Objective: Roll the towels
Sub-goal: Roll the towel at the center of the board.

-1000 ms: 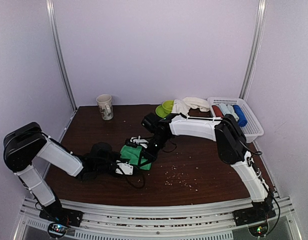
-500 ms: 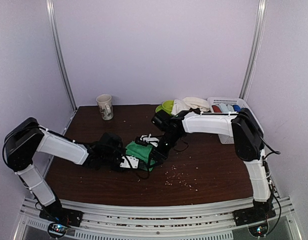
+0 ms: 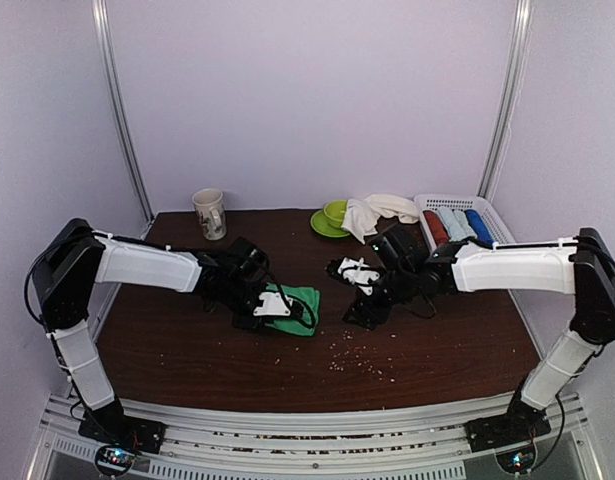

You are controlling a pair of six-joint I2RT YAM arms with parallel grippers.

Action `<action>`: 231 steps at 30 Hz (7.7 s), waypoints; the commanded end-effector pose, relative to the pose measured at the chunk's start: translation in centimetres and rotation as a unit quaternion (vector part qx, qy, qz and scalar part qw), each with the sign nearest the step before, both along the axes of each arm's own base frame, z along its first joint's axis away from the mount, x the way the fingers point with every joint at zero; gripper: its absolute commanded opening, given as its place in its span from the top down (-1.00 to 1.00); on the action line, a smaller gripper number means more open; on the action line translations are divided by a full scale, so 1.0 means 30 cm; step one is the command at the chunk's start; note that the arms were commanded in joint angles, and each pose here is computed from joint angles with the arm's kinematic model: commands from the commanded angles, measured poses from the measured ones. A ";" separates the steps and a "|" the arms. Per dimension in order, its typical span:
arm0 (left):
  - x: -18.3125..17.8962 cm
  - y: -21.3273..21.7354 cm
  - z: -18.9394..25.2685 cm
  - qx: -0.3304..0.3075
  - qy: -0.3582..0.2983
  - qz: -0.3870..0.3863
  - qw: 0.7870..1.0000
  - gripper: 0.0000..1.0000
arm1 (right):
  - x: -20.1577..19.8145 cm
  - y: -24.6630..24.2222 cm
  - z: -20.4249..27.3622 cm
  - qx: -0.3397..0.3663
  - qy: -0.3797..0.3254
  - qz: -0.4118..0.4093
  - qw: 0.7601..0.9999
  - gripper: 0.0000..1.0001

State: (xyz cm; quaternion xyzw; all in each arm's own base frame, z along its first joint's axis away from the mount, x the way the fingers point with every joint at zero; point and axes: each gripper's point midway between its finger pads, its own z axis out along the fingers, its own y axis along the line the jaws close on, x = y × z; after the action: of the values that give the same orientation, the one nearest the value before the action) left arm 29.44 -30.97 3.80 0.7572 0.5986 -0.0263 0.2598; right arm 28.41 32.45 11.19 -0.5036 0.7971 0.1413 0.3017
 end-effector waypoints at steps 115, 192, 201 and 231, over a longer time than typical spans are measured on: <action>-0.009 0.110 0.147 -0.112 -0.201 -0.031 0.973 -0.11 | -0.098 0.378 -0.404 -0.038 0.310 0.180 0.933 0.75; -0.095 0.109 -0.155 0.132 0.144 -0.209 0.958 0.90 | 0.260 0.361 -0.186 0.143 0.356 -0.093 0.919 -1.00; -0.095 0.097 -0.156 0.120 0.133 -0.220 0.959 0.93 | 0.252 0.410 -0.260 0.130 0.376 -0.070 0.915 -1.00; -0.050 0.089 -0.140 0.118 0.159 -0.186 0.962 0.83 | 0.096 0.479 -0.221 0.090 0.377 0.028 0.921 0.15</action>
State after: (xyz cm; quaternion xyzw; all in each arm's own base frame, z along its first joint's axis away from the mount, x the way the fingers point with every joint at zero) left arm 30.68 -29.43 3.61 0.8738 0.4617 -0.0675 0.1368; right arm 32.37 47.11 4.85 -0.3917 0.8210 0.4139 0.0345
